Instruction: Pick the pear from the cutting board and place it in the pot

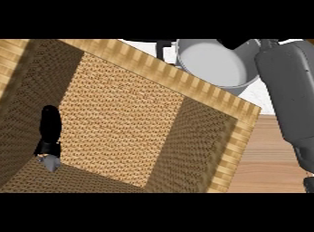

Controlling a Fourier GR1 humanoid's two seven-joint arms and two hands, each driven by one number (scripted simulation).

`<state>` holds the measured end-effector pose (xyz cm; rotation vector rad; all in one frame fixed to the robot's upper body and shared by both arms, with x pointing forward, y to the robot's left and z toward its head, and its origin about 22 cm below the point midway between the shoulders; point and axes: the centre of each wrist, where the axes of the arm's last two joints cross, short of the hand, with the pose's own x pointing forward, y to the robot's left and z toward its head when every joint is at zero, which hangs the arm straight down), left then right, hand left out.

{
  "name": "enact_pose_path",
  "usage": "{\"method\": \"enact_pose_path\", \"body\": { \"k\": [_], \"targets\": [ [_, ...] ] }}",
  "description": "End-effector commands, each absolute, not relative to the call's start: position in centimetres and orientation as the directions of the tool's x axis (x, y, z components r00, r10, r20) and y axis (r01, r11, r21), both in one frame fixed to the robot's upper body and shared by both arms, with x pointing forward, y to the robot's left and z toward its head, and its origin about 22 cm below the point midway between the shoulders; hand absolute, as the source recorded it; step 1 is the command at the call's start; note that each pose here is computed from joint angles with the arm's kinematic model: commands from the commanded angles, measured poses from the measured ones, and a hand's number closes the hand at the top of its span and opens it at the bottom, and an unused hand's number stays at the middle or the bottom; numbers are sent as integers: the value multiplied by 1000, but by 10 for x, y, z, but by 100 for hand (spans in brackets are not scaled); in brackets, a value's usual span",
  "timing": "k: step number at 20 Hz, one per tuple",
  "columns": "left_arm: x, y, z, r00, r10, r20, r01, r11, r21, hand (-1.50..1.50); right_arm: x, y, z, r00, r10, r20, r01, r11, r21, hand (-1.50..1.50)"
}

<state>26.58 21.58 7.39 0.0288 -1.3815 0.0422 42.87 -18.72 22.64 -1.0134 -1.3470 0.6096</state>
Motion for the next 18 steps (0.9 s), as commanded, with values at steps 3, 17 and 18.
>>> {"method": "enact_pose_path", "body": {
  "k": [3, 17, 18],
  "targets": [
    [269, 218, 75, 108, -9, 994, 20, 1000, 7, 0, 451, -187, 197, 270, 726, 632, 107, 630, -769, -150],
    [249, 221, 81, 112, -16, 994, -1, 1000, 16, 0, 447, -237, 198, 7, 437, 900, 533, 759, -373, -150],
    [262, 215, 65, 100, 2, 995, -4, 1000, -2, 0, 449, -242, 209, -25, 434, 901, 543, 763, -352, -150]
  ]
}}
